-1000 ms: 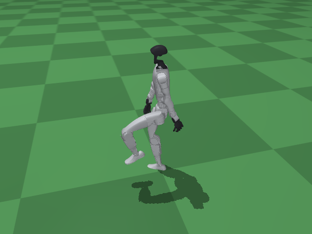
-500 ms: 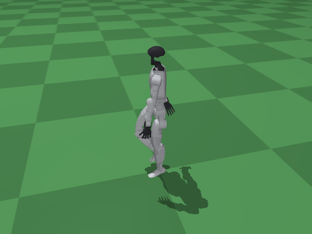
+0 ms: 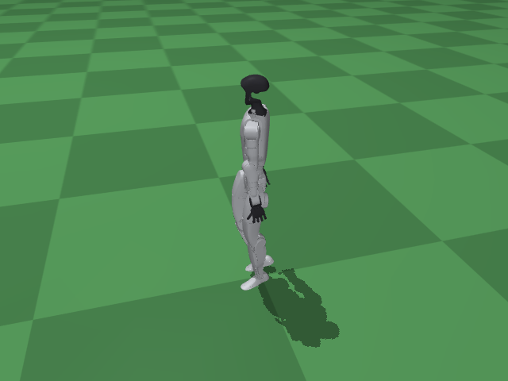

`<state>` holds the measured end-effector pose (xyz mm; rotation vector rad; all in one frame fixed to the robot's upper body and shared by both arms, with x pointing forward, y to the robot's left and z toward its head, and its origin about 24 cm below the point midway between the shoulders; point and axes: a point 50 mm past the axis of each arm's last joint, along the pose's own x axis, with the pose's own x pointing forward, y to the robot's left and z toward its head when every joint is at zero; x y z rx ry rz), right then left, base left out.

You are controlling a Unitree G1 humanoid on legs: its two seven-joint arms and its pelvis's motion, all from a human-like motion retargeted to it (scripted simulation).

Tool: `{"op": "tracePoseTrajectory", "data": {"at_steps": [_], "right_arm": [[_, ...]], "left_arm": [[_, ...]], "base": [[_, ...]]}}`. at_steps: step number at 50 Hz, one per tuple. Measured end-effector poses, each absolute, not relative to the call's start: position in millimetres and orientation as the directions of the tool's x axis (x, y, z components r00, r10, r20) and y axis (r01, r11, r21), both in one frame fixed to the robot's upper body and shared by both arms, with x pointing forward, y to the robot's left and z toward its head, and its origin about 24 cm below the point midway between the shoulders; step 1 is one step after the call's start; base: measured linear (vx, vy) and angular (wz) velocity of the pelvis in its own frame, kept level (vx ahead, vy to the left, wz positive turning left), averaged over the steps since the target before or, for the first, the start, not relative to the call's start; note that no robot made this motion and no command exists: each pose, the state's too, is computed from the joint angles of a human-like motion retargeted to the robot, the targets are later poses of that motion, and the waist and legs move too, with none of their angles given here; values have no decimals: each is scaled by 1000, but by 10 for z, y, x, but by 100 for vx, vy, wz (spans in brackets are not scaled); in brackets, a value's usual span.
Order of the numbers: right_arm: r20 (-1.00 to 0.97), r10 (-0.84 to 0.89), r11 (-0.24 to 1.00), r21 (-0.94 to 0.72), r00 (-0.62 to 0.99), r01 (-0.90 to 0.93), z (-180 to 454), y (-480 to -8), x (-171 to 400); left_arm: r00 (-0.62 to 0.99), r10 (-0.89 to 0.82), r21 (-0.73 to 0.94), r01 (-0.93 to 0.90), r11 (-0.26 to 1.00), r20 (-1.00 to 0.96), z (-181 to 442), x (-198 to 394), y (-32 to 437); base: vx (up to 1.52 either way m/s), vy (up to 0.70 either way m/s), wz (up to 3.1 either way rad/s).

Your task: In place motions

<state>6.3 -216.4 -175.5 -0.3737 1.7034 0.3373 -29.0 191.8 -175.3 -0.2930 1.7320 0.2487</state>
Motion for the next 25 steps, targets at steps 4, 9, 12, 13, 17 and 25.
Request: {"op": "tracePoseTrajectory", "data": {"at_steps": [4, 9, 12, 13, 17, 25], "right_arm": [[-996, -46, 891, -5, -80, -453, -1759, -2112, 291], [-998, 12, 900, -19, 69, -435, -1702, -2002, 846], [-986, 43, 878, -39, 161, -476, -1635, -1944, 1147], [-982, 47, 869, -49, 180, -493, -1624, -1924, 1190], [-977, 35, 867, -75, 210, -493, -1635, -1924, 1147], [-999, -24, 886, -1, -43, -464, -1755, -2030, 488]], "left_arm": [[-312, -72, 49, -364, 930, -947, -1664, -786, 1928], [-314, -80, 72, -443, 894, -946, -1665, -815, 1876], [-259, -123, 23, -499, 866, -958, -1689, -745, 1826], [-253, -133, 12, -502, 865, -958, -1694, -732, 1807], [-245, -101, 22, -453, 891, -964, -1725, -623, 1791], [-129, -8, 37, -347, 937, -992, -1794, -229, 1847]], "base": [[9, -11, -88], [-30, -6, -41], [-20, -3, 23], [-5, -2, 55], [-5, 0, 54], [-1, 2, -42]]}}
